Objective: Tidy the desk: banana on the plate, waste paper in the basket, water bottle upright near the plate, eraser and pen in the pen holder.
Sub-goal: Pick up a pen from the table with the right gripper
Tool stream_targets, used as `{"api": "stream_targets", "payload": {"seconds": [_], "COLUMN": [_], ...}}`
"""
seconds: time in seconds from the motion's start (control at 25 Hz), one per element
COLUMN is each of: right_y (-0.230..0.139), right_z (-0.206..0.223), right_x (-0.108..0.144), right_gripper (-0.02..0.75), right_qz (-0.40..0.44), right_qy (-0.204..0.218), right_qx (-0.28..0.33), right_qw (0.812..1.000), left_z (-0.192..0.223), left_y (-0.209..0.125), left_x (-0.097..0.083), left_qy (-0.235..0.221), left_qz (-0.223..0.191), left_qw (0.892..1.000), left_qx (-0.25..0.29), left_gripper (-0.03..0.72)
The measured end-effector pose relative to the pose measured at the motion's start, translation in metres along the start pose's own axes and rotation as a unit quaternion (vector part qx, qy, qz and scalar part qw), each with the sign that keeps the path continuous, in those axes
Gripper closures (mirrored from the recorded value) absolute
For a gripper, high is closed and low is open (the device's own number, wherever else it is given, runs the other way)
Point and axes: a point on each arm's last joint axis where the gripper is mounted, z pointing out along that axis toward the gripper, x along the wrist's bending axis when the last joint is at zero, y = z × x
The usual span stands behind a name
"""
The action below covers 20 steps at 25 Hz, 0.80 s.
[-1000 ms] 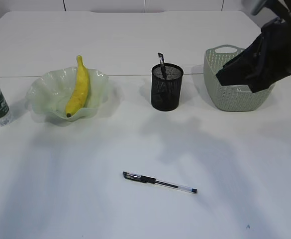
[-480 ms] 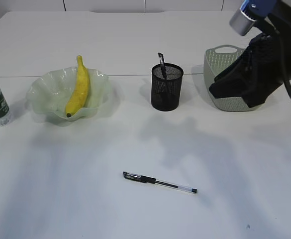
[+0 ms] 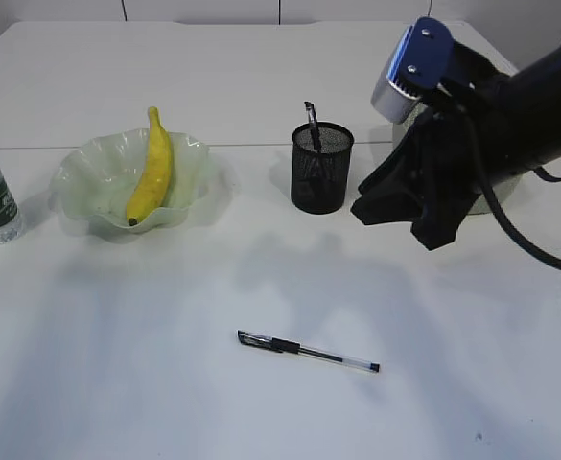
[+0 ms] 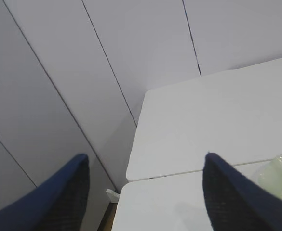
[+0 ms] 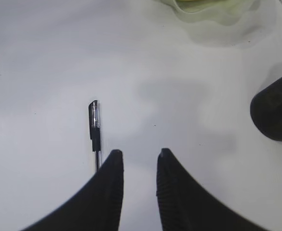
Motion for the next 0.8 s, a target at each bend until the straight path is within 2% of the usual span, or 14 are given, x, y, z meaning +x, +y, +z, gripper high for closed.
{"api": "stream_targets", "payload": {"seconds": [0.32,0.8], "right_y": [-0.007,0.000], "right_z": [0.021,0.039], "right_x": [-0.002,-0.019], "right_gripper": [0.554,0.554], "right_qz": [0.009,0.028], "right_qy": [0.017,0.033], "right_qx": [0.017,0.022], "right_qw": [1.000,0.999], "left_z": [0.000,0.000], "left_y": [-0.003,-0.005], "left_x": [0.000,0.001], "left_qy": [0.002,0.003], "left_qz": [0.000,-0.001], "left_qw": [1.000,1.000], "left_qx": [0.015,0.026], "left_gripper": [0.168,0.168]}}
